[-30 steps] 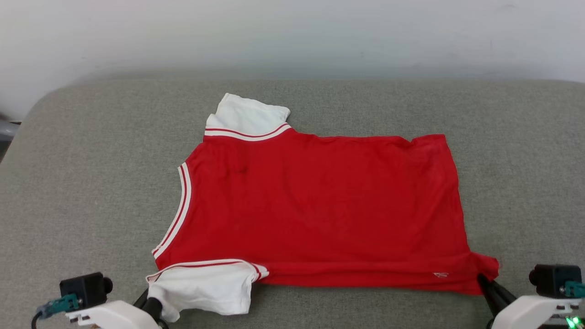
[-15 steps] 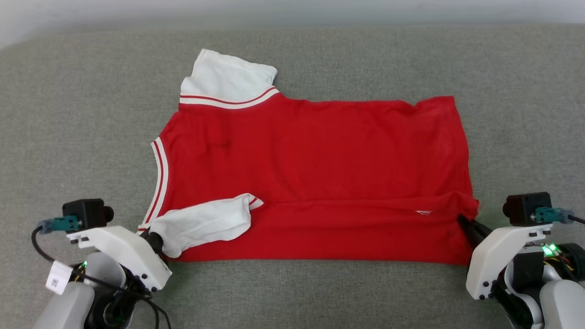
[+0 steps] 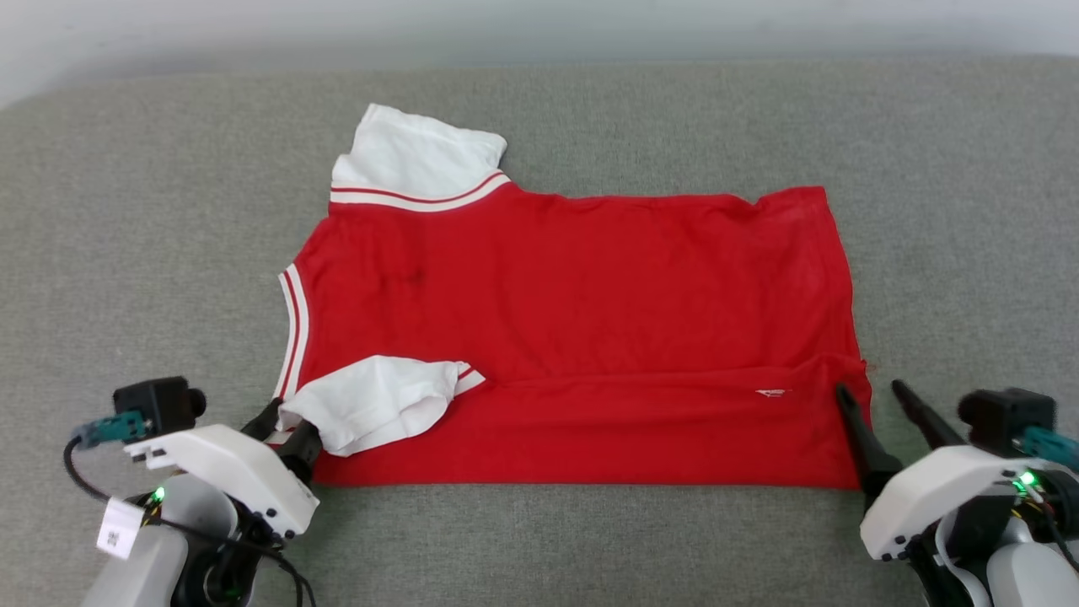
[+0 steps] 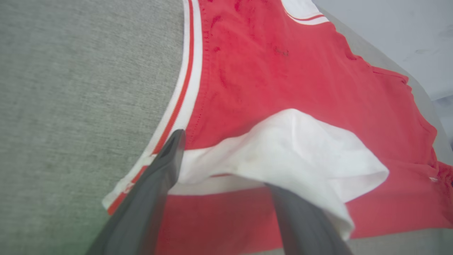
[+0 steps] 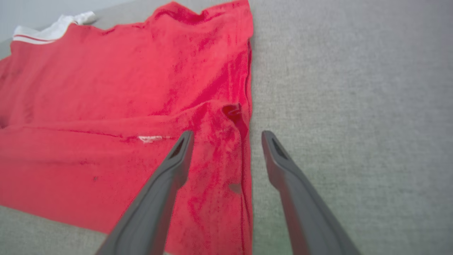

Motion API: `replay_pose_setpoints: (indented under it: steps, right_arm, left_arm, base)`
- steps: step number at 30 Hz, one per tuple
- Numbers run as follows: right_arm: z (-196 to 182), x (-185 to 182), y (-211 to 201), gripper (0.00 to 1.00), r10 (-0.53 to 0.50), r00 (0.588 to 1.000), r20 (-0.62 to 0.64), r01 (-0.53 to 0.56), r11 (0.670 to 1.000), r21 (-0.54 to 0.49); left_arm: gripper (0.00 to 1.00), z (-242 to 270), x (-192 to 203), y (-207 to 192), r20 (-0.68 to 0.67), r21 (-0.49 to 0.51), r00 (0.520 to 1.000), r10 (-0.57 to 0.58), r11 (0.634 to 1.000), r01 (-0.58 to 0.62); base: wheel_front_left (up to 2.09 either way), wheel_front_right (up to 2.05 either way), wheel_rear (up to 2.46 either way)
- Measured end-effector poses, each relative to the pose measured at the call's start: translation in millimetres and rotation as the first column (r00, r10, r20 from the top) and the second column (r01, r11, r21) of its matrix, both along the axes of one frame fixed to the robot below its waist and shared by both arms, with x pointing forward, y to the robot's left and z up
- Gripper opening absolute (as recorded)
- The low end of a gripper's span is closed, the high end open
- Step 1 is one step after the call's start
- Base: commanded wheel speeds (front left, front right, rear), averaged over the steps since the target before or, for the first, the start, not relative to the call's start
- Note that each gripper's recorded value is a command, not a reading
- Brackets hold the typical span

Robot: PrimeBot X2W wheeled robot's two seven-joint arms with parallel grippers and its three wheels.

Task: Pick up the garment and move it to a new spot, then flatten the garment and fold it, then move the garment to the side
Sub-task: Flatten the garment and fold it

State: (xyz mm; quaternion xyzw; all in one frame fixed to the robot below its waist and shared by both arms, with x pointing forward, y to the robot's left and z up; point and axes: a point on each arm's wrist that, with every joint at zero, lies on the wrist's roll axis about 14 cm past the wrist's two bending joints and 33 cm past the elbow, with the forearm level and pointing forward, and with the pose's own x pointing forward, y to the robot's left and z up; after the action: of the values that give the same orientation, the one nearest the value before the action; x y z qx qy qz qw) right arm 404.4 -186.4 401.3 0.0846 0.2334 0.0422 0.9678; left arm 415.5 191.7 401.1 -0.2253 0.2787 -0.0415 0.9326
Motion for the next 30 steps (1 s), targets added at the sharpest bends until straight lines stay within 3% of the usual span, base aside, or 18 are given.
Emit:
replay_pose_setpoints:
  steps: [8, 13, 20, 25, 30]
  right_arm:
    - [51.3, -5.2, -8.9, 1.0, -0.063, 0.964, 0.258, 0.07, 0.997, -0.02]
    - [72.8, -10.1, -4.9, 1.0, -0.064, 0.946, 0.319, 0.073, 0.997, -0.017]
    - [81.1, -12.3, -6.3, 1.0, -0.069, 0.942, 0.328, 0.08, 0.997, -0.02]
    - [78.6, -13.9, -10.9, 1.0, -0.086, 0.945, 0.316, 0.095, 0.995, -0.015]
    - [68.6, -13.7, -12.1, 1.0, -0.099, 0.952, 0.29, 0.103, 0.995, 0.001]
  left_arm:
    - [1.0, 30.4, -13.0, 17.7, 0.133, 0.044, 0.987, 0.085, 0.995, -0.092]
    - [1.0, 45.4, -21.0, 22.2, 0.123, 0.08, 0.992, 0.041, 0.995, -0.051]
    - [1.0, 48.5, -24.1, 18.4, -0.03, 0.094, 0.996, -0.078, 0.992, 0.081]
    - [1.0, 38.6, -33.0, 10.6, -0.187, 0.06, 0.969, -0.163, 0.982, 0.177]
    - [1.0, 19.4, -33.7, 11.7, -0.283, 0.069, 0.943, -0.175, 0.977, 0.202]
  base:
    - [0.0, 0.0, 0.0]
    - [0.0, 0.0, 0.0]
    - [0.0, 0.0, 0.0]
    - [0.0, 0.0, 0.0]
    - [0.0, 0.0, 0.0]
